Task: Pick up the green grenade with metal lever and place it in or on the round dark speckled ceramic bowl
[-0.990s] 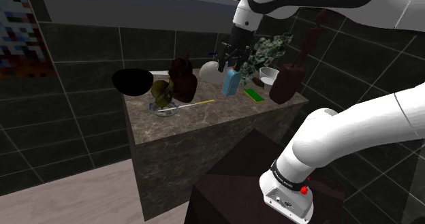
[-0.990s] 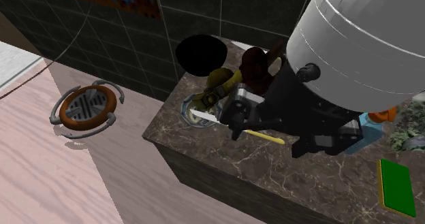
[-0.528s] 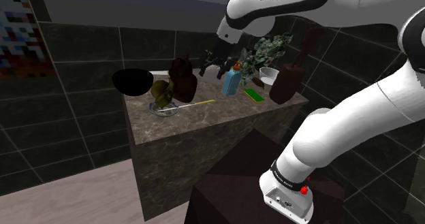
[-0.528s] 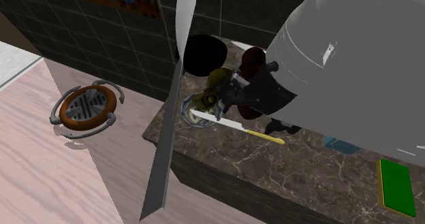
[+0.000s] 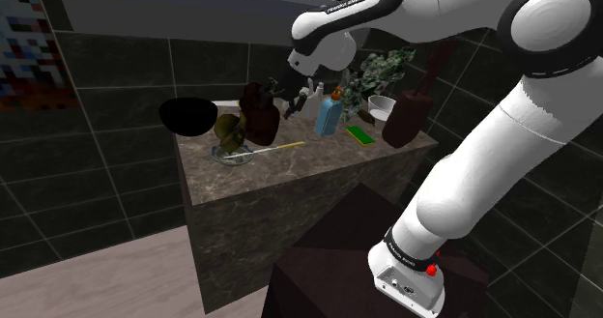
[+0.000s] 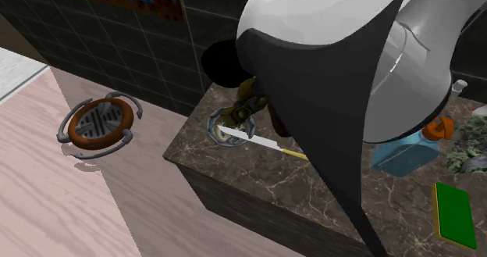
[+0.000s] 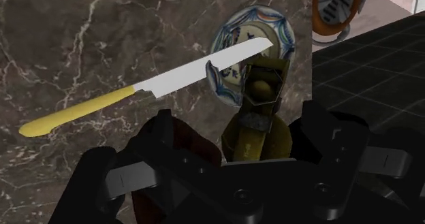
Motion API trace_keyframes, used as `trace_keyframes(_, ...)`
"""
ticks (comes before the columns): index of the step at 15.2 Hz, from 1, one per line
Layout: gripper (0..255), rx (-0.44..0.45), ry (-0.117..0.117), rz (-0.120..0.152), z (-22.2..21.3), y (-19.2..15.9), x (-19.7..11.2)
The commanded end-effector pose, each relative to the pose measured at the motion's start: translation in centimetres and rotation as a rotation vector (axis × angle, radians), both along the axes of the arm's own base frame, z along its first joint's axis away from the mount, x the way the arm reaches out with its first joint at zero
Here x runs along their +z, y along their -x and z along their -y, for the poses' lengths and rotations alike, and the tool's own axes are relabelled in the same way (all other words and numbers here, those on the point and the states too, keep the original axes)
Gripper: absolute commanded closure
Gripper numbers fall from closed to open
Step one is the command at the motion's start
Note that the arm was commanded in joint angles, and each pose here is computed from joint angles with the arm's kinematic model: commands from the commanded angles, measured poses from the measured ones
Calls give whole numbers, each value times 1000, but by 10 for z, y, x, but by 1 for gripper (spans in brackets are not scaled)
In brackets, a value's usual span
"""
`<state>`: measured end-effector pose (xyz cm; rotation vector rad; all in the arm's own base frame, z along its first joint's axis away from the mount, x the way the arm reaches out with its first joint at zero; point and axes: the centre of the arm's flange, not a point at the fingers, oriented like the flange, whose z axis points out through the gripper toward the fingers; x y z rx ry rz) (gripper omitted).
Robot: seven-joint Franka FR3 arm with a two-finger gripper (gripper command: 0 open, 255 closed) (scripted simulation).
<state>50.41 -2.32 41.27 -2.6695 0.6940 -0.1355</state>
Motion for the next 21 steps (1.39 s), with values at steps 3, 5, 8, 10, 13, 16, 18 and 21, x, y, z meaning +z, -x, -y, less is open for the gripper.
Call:
trace_keyframes(3, 0, -86, -68, 27, 2, -39, -32)
trace_keyframes(5, 0, -128, -102, 40, 4, -57, -48)
trace_keyframes(8, 0, -190, -153, 60, 8, -86, -70)
trace_keyframes(10, 0, -203, -163, 64, 6, -94, -79)
trace_keyframes(13, 0, -203, -163, 64, 0, -99, -93)
trace_keyframes(16, 0, -203, -163, 64, -7, -104, -106)
trace_keyframes(18, 0, -203, -163, 64, -8, -105, -109)
trace_keyframes(21, 0, -203, -163, 64, -8, -105, -109)
